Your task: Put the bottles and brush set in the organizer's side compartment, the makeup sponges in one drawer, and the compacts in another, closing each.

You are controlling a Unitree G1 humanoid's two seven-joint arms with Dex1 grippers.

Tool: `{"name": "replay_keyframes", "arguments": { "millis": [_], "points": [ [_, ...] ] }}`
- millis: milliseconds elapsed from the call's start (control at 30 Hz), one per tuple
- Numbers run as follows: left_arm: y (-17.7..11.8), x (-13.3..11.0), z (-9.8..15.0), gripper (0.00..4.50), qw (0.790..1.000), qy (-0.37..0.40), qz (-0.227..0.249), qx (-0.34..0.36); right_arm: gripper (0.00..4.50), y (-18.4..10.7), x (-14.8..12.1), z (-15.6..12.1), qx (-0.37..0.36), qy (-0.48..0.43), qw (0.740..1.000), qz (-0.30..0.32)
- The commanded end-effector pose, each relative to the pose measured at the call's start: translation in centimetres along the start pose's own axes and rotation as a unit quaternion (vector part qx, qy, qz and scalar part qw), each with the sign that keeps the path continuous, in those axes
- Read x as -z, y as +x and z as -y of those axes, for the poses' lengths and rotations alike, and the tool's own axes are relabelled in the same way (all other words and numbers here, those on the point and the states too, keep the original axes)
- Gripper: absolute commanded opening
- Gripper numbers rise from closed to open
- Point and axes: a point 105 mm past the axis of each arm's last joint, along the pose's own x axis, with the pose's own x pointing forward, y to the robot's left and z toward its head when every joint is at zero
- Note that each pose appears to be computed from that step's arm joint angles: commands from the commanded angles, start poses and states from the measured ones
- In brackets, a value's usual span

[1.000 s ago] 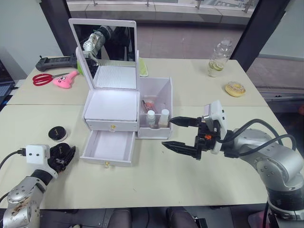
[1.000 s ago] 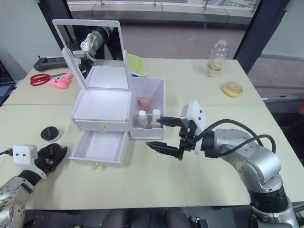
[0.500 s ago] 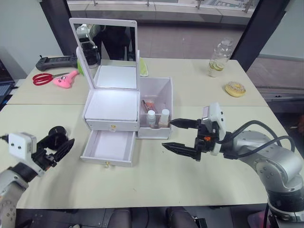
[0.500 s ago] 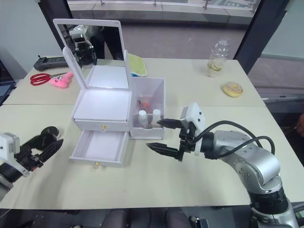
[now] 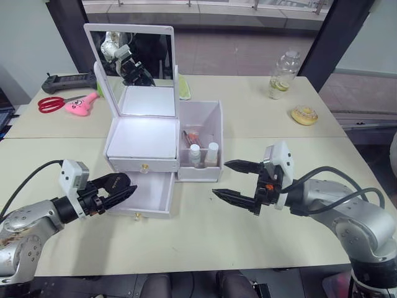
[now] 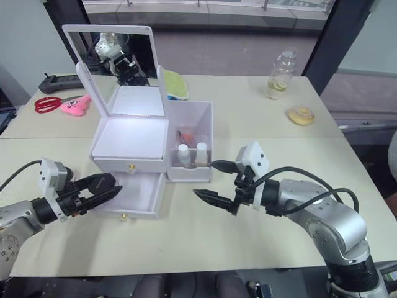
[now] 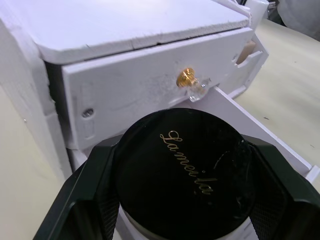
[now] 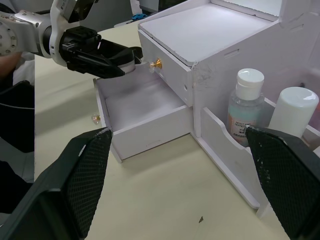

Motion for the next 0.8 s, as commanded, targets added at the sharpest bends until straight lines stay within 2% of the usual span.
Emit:
{"name": "replay_keyframes", "arguments": {
  "millis": [33, 500, 567, 667, 800],
  "points": [
    [0.1, -0.2, 0.1, 2.93, 1.0, 0.014, 0.003, 0.004, 4.5, -0.4, -1.1, -0.4, 0.003, -0.016, 1.0, 0.014],
    [-0.1, -0.2, 0.0, 2.93, 1.0, 0.014, 0.004, -0.007, 4.5, -0.4, -1.2, -0.3, 0.003, -0.016, 1.0, 0.013],
    [-0.2, -0.4, -0.1, 3.67, 1.0, 0.015, 0.008, -0.012, 4.5, -0.3, -1.3, -0.3, 0.002, -0.016, 1.0, 0.014],
    [-0.2, -0.6, -0.2, 4.47, 1.0, 0.015, 0.01, -0.016, 4.5, -0.3, -1.3, -0.2, 0.004, -0.017, 1.0, 0.014],
    [-0.3, -1.1, -0.3, 4.47, 1.0, 0.016, 0.016, -0.019, 4.5, -0.2, -1.3, -0.2, 0.002, -0.018, 1.0, 0.014]
  ]
}}
